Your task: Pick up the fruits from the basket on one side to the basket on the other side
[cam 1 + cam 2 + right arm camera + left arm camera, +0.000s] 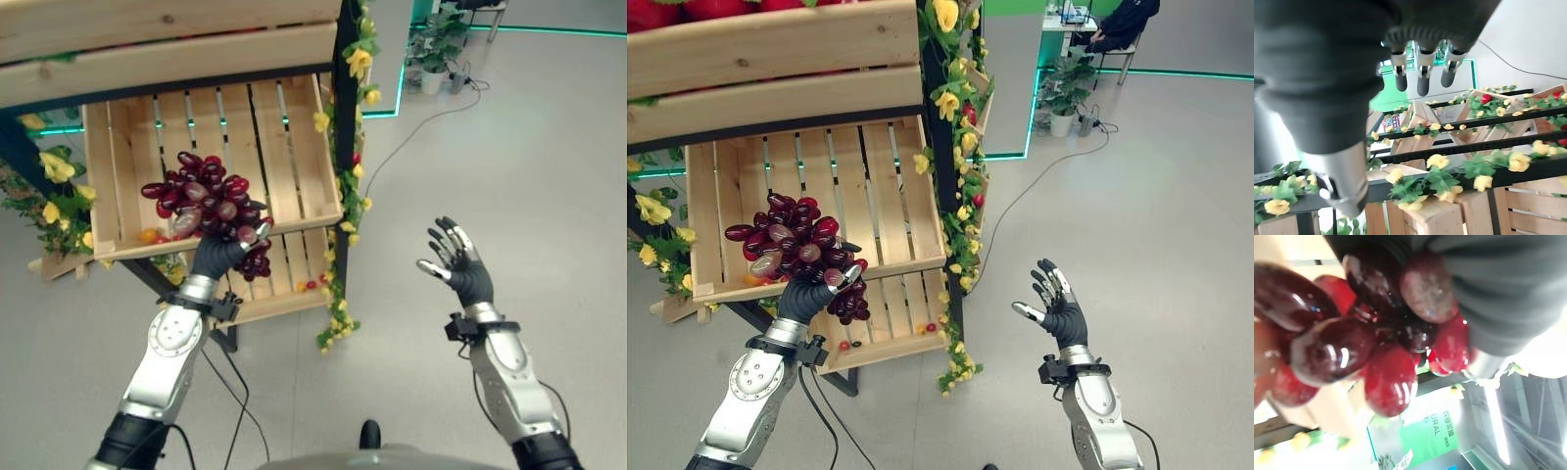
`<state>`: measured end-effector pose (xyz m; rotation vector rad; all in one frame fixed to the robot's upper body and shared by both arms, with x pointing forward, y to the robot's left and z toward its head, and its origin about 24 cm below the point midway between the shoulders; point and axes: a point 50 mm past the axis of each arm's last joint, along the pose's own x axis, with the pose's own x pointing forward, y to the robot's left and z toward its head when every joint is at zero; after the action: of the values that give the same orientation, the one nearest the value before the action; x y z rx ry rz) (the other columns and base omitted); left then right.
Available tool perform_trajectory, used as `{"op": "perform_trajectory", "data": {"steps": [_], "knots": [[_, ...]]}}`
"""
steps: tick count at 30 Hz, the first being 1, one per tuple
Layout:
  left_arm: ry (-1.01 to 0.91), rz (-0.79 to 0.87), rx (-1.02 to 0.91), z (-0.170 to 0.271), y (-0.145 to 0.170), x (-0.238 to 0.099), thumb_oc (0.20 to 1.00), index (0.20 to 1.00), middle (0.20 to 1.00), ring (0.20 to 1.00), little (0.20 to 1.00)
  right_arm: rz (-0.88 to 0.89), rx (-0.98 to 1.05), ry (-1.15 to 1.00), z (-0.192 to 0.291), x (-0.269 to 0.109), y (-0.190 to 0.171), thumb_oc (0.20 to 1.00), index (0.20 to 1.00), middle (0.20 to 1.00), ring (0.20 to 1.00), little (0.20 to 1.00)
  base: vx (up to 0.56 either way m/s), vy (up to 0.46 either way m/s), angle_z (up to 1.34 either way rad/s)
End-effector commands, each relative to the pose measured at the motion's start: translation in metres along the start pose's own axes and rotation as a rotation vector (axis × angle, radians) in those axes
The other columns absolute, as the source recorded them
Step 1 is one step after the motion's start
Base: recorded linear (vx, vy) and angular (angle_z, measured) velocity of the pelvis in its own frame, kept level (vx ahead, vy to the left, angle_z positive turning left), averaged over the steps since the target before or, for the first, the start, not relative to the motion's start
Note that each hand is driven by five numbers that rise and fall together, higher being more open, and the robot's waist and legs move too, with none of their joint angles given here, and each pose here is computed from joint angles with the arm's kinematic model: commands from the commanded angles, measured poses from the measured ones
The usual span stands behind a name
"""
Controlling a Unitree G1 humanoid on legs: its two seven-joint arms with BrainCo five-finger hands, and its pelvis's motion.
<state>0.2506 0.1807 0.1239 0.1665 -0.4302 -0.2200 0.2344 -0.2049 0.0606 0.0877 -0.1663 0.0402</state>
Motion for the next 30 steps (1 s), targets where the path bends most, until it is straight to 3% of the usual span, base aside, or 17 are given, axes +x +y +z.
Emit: {"op": "perform_trajectory", "data": {"steps": [1, 19, 30], "knots": [[-0.232, 0.011, 0.074, 0.044, 0.011, 0.012, 0.2, 0.2, 0.2, 0.2, 0.2, 0.044, 0.002, -0.143, 0.027, 0.008, 0.004, 1.0, 1.0, 1.0, 1.0, 1.0, 0.26, -0.123, 0.65], [-0.26, 0.033, 0.2, 0.057, 0.025, 0.021, 0.2, 0.2, 0.2, 0.2, 0.2, 0.045, -0.034, -0.12, 0.02, 0.018, 0.012, 1.0, 1.0, 1.0, 1.0, 1.0, 0.19, 0.102, -0.13], [-0.017, -0.05, 0.513, 0.026, 0.059, 0.046, 0.2, 0.2, 0.2, 0.2, 0.2, 0.042, -0.007, -0.026, 0.004, 0.009, 0.001, 1.0, 1.0, 1.0, 1.0, 1.0, 0.14, -0.043, 0.02]]}}
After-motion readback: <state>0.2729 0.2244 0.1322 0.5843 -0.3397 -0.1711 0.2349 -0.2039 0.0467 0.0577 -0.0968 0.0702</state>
